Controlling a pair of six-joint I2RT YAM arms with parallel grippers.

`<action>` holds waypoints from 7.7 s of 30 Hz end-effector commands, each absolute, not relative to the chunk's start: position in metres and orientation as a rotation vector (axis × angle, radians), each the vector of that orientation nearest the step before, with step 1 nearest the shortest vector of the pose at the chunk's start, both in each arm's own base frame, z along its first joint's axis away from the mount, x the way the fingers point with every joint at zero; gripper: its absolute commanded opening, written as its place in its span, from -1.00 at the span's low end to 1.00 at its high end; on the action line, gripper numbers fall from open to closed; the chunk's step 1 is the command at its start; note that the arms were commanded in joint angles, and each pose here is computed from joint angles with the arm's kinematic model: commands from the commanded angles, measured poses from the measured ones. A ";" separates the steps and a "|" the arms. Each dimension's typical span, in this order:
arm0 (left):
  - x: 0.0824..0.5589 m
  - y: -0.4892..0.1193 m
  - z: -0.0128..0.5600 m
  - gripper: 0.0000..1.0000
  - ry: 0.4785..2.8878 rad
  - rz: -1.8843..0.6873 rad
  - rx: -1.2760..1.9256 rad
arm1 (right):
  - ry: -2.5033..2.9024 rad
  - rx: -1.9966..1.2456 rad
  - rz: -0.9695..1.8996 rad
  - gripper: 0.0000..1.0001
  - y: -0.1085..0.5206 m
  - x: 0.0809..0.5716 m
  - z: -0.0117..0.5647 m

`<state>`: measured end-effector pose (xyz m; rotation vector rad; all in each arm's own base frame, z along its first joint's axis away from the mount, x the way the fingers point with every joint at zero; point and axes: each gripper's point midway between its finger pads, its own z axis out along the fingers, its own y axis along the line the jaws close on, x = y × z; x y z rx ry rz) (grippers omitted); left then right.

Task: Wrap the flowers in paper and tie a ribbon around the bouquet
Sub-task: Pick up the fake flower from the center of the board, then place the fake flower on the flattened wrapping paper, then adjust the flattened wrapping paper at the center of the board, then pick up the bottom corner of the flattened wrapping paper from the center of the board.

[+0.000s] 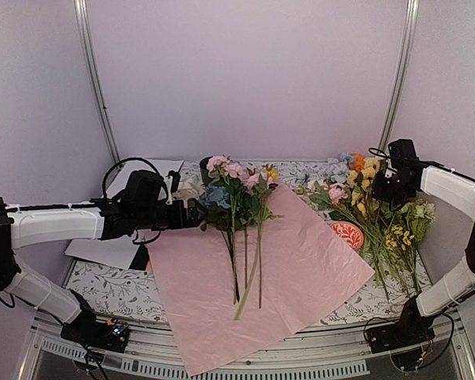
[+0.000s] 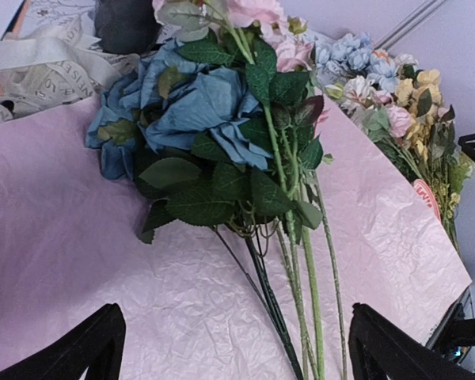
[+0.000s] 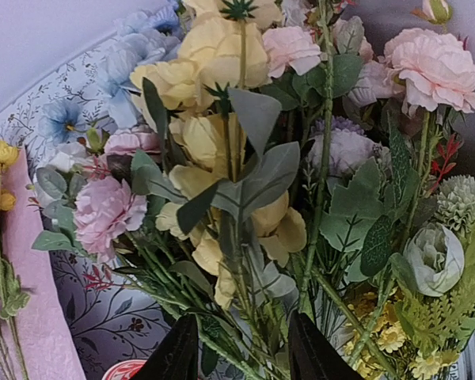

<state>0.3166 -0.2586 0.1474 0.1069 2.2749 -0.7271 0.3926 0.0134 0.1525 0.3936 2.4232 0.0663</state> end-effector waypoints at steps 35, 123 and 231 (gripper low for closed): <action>0.312 -0.243 0.124 0.98 2.336 -0.684 0.115 | 2.637 -0.387 0.063 -0.23 0.113 0.434 0.087; 0.306 -0.226 0.109 0.98 2.352 -0.648 0.127 | 2.111 -0.167 1.137 -0.74 0.392 0.430 0.189; 0.243 -0.240 0.094 0.84 2.527 -0.693 0.232 | 2.360 -1.616 0.549 0.97 0.378 0.097 0.107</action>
